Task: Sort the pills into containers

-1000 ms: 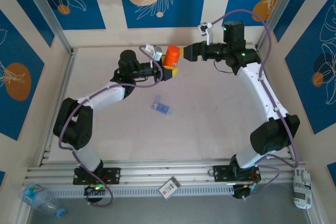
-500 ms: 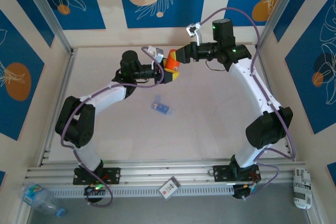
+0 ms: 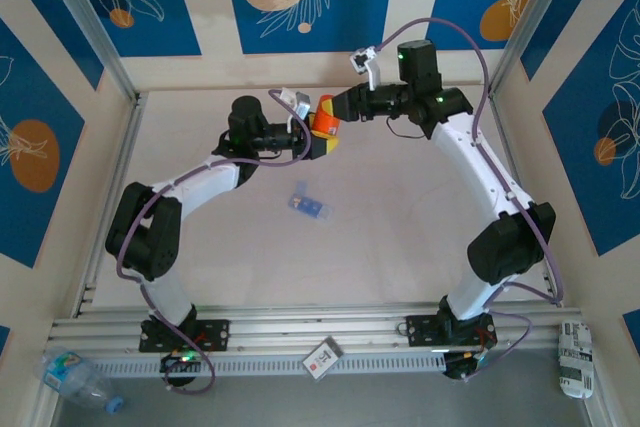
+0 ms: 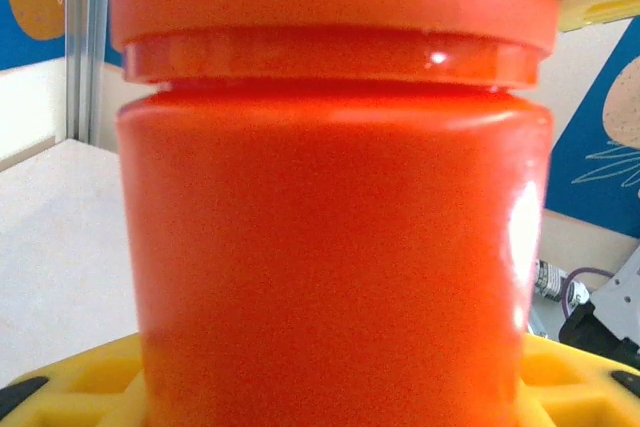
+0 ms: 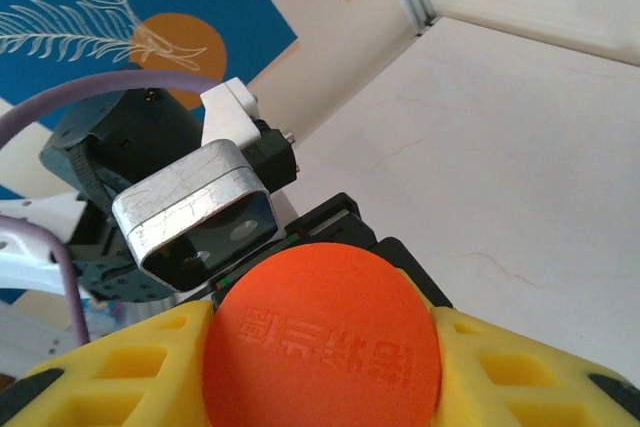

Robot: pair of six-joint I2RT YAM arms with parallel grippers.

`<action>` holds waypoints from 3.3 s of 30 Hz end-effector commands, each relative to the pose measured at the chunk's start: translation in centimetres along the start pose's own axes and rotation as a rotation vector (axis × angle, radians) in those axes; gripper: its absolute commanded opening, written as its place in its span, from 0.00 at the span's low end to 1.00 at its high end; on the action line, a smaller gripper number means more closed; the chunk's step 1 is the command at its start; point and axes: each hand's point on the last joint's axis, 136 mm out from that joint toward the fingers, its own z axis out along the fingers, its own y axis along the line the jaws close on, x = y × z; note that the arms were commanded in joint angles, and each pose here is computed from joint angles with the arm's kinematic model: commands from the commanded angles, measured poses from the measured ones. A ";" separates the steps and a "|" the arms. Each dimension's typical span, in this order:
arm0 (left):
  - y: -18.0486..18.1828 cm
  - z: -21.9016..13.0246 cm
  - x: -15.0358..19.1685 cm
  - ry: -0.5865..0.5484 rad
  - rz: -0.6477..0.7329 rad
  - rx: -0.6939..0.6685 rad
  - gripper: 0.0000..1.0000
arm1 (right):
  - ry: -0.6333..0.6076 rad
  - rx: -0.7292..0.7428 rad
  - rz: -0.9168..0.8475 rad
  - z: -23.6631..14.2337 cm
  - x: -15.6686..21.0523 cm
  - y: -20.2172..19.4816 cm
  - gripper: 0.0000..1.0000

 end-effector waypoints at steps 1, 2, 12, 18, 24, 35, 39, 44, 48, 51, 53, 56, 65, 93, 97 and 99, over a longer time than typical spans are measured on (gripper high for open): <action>-0.6 -0.2 -4.1 -0.092 0.120 -0.059 0.00 | 0.042 0.095 0.090 2.0 3.1 -0.7 0.30; -0.5 -0.4 -4.4 -0.107 0.141 -0.095 0.00 | 0.028 0.135 0.116 2.2 3.4 -1.3 0.30; -0.6 -0.7 -5.6 -0.182 0.302 -0.340 0.00 | -0.100 0.326 0.281 4.0 6.0 -3.8 0.29; -0.2 -0.3 -4.6 -0.174 0.280 -0.334 0.00 | -0.103 0.334 0.282 3.7 5.6 -3.7 0.31; 0.5 0.0 -3.9 -0.148 0.251 -0.304 0.00 | -0.150 0.259 0.267 0.0 1.7 -2.7 0.49; 0.6 0.2 -2.9 -0.091 0.207 -0.186 0.00 | -0.127 0.026 0.086 -5.8 -0.8 0.2 0.89; -0.1 0.0 -2.9 -0.069 0.175 -0.102 0.00 | -0.091 -0.019 0.055 -5.9 -0.9 -0.2 0.87; -0.7 0.0 -2.8 -0.045 0.143 -0.035 0.00 | -0.055 -0.053 0.026 -5.1 -1.4 0.1 0.85; -0.6 0.2 -2.6 -0.037 0.125 -0.016 0.00 | -0.022 -0.065 0.009 -4.1 -1.5 0.7 0.84; -0.7 0.2 -2.5 -0.034 0.118 -0.008 0.00 | 0.001 -0.063 -0.004 -3.3 -1.3 1.0 0.83; -0.7 0.3 -2.5 -0.033 0.114 -0.002 0.00 | 0.010 -0.065 -0.005 -2.9 -1.3 1.1 0.82; -0.6 0.3 -2.4 -0.031 0.110 0.001 0.00 | 0.021 -0.067 -0.001 -2.4 -1.1 1.0 0.79; -0.6 0.3 -2.3 -0.029 0.104 0.005 0.00 | 0.060 -0.069 0.004 -1.3 -0.2 1.0 0.60; -0.6 0.5 -4.6 -0.074 0.374 -0.366 0.00 | -0.054 0.295 0.259 3.3 4.8 -2.5 0.21; -0.3 0.7 -3.9 -0.056 0.350 -0.343 0.00 | -0.068 0.268 0.242 1.7 3.4 -2.1 0.27; 0.2 0.6 -3.7 -0.055 0.325 -0.330 0.00 | -0.094 0.245 0.230 0.1 2.4 -1.8 0.36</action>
